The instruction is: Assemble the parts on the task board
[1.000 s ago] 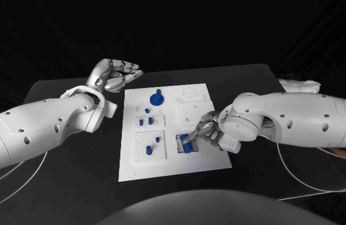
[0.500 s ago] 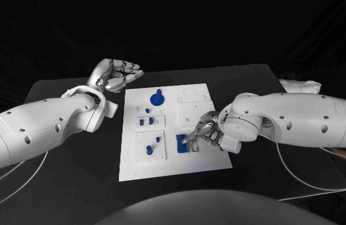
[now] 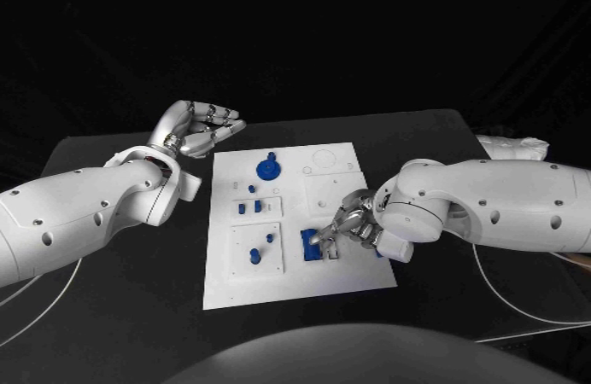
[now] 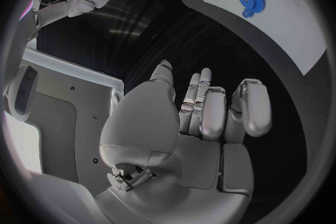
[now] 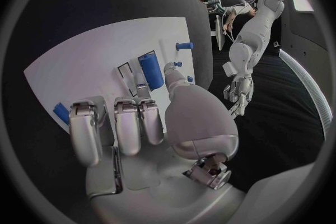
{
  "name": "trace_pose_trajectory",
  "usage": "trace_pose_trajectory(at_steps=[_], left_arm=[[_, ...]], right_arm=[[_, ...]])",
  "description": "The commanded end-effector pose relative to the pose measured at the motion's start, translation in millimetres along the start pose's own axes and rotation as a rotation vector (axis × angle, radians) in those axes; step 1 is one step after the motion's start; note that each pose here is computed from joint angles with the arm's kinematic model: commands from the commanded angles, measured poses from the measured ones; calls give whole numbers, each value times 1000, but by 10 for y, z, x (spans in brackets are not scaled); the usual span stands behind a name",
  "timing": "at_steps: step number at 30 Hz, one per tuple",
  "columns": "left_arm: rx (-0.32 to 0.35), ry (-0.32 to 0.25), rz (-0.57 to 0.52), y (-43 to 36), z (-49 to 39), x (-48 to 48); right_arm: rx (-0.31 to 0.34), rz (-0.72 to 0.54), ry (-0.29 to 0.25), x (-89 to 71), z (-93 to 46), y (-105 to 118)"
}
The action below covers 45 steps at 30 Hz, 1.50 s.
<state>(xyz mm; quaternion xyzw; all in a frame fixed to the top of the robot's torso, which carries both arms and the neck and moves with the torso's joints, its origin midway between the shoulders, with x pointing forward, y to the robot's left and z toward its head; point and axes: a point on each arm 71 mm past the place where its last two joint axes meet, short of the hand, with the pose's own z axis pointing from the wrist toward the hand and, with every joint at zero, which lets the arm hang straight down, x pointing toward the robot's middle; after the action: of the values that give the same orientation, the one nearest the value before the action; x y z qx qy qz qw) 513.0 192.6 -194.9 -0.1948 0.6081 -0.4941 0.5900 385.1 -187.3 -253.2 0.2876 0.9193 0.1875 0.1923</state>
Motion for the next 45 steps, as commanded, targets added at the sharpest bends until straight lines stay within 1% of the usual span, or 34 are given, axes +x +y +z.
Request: trace_pose_trajectory(at_steps=[1, 5, 11, 18, 20, 24, 26, 27, 29, 33, 41, 45], left_arm=[[7, 17, -5, -13, 0, 15], [6, 16, -4, -9, -4, 9], [4, 15, -4, -5, -6, 3], [4, 20, -5, -8, 1, 14], [4, 21, -6, -7, 3, 16], [3, 22, -5, -3, 7, 17], [2, 22, -5, 0, 8, 17], [1, 22, -4, 1, 9, 16], [0, 21, -4, 3, 10, 17], [-1, 20, -3, 2, 15, 21], [1, 24, -4, -4, 30, 40], [1, 25, -4, -6, 35, 47]], right_arm=[[-16, -21, -48, -21, -33, -12], [-48, -61, -88, -46, -118, -19], [-91, -110, -126, -49, -233, -32], [-76, -149, -103, -18, -261, -77], [-78, -141, -115, -27, -272, -96], [-88, -123, -175, -91, -320, -158], [-85, -126, -229, -170, -377, -238], [-83, -129, -244, -193, -393, -262], [-72, -149, -299, -275, -456, -354], [-39, -204, -368, -379, -556, -508], [38, -304, -445, -477, -693, -747], [76, -344, -450, -491, -702, -812]])
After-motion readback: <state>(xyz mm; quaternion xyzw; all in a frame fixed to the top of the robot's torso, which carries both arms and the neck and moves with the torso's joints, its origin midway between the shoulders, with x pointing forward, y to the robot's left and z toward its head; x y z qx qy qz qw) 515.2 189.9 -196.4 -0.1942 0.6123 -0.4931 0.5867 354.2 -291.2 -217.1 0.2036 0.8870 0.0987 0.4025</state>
